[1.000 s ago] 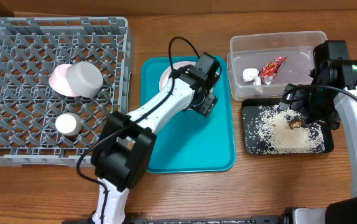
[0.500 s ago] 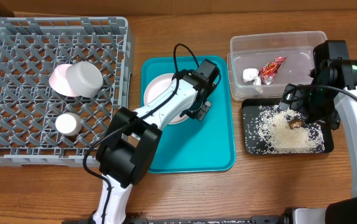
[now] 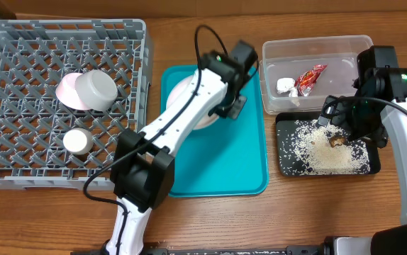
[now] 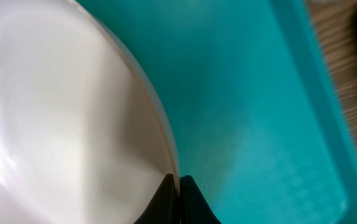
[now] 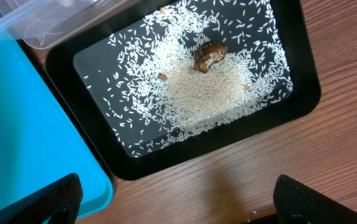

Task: Sort waste into correct bins and load items into the dishwasher
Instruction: 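Lift the white plate and stand it upright in the rack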

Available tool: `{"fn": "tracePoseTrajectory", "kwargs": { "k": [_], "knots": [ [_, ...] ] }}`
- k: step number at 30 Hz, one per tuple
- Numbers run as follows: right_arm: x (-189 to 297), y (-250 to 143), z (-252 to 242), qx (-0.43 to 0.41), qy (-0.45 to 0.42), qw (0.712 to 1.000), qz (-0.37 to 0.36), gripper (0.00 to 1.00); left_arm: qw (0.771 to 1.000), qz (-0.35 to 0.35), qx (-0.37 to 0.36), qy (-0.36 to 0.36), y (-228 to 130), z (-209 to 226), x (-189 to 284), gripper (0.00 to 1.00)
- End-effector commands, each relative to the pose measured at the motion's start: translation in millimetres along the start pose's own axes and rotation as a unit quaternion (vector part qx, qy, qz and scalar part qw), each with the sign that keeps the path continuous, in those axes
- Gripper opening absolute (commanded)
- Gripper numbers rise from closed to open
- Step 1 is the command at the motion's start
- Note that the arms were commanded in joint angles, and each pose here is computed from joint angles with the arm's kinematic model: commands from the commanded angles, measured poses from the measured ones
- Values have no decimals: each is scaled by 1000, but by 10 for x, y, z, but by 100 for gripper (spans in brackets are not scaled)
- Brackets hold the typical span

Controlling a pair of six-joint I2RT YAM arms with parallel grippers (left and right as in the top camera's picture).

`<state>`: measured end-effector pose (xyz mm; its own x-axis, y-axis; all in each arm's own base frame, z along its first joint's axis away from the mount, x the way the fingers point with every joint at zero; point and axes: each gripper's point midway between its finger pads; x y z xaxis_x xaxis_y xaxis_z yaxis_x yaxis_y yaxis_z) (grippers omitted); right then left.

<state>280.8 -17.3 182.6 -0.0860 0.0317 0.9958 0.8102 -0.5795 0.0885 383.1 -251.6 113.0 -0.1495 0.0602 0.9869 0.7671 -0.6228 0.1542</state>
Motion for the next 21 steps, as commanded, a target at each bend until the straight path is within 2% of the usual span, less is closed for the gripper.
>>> {"fn": "tracePoseTrajectory", "kwargs": {
  "k": [1,5,9,12,15,18,21],
  "knots": [
    [106,31,20,-1,13,1000,-16,100,997,-52,49,-2,174,241,422,4],
    [106,35,24,0,14,1000,-17,100,992,-92,82,-19,187,502,784,4],
    [107,34,22,0,14,1000,-17,100,983,-116,117,-79,76,733,1006,4],
    [107,35,23,0,14,1000,-17,100,974,-110,152,-126,-104,900,1085,4],
    [107,36,23,0,14,1000,-17,100,970,-91,184,-129,-320,1103,1109,4],
    [106,37,24,0,14,1000,-17,100,968,-100,172,-154,-390,1165,1157,4],
    [106,35,23,0,14,1000,-17,100,951,-140,133,-241,-351,1036,1312,4]
  ]
}}
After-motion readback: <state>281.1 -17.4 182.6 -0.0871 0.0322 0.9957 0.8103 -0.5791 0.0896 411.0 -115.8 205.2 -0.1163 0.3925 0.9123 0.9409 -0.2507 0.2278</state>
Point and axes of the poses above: each gripper's point midway between its finger pads, its own x axis back along the fingers, its own z axis along the line the jaws close on, y = z × x, and after that the axes turned 12 degrees about -x, right-handed
